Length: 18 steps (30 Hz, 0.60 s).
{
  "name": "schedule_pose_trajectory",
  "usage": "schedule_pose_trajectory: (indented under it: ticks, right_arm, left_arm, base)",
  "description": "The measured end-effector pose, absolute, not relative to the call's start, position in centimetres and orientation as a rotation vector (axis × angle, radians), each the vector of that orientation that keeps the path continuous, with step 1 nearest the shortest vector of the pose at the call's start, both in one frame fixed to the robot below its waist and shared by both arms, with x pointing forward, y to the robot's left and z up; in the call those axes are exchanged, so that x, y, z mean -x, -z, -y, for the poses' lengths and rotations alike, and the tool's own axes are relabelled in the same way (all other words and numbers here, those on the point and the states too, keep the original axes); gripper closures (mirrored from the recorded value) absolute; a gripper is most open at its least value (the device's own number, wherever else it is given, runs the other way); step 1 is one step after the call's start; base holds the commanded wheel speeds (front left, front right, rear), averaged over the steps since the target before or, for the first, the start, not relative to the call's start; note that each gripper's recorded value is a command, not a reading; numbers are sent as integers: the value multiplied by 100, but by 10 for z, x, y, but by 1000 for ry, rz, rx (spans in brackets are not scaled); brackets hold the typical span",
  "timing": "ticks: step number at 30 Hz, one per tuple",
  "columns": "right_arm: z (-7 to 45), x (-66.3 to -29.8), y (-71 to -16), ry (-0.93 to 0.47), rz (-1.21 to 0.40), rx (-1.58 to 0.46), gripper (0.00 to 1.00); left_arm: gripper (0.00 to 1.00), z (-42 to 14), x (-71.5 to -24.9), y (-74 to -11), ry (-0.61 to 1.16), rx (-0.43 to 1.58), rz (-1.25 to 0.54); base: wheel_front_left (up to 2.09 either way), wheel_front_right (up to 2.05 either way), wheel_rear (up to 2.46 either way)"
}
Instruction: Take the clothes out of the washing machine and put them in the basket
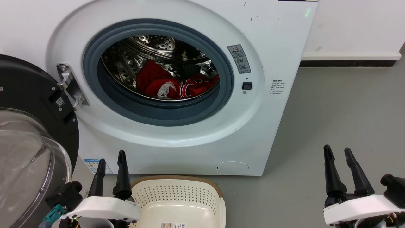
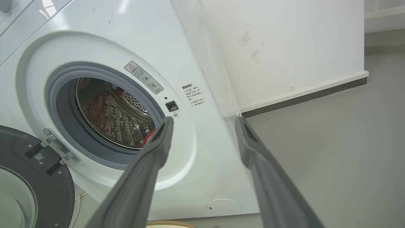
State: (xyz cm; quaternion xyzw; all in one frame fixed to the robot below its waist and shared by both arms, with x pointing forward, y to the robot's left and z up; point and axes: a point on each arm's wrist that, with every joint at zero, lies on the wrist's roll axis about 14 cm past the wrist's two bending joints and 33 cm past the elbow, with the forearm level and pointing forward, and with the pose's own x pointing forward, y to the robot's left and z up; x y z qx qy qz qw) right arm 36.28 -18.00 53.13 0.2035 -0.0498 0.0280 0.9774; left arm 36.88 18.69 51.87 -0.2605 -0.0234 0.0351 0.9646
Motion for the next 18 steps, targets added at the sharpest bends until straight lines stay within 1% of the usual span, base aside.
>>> schedule_pose_trajectory:
  ticks: [18]
  right_arm:
    - [172,-358,-542,-89,149,-215,0]
  left_arm:
    - [0,-186,-363,-521,-63,357,80]
  base:
    - [0,0,0]
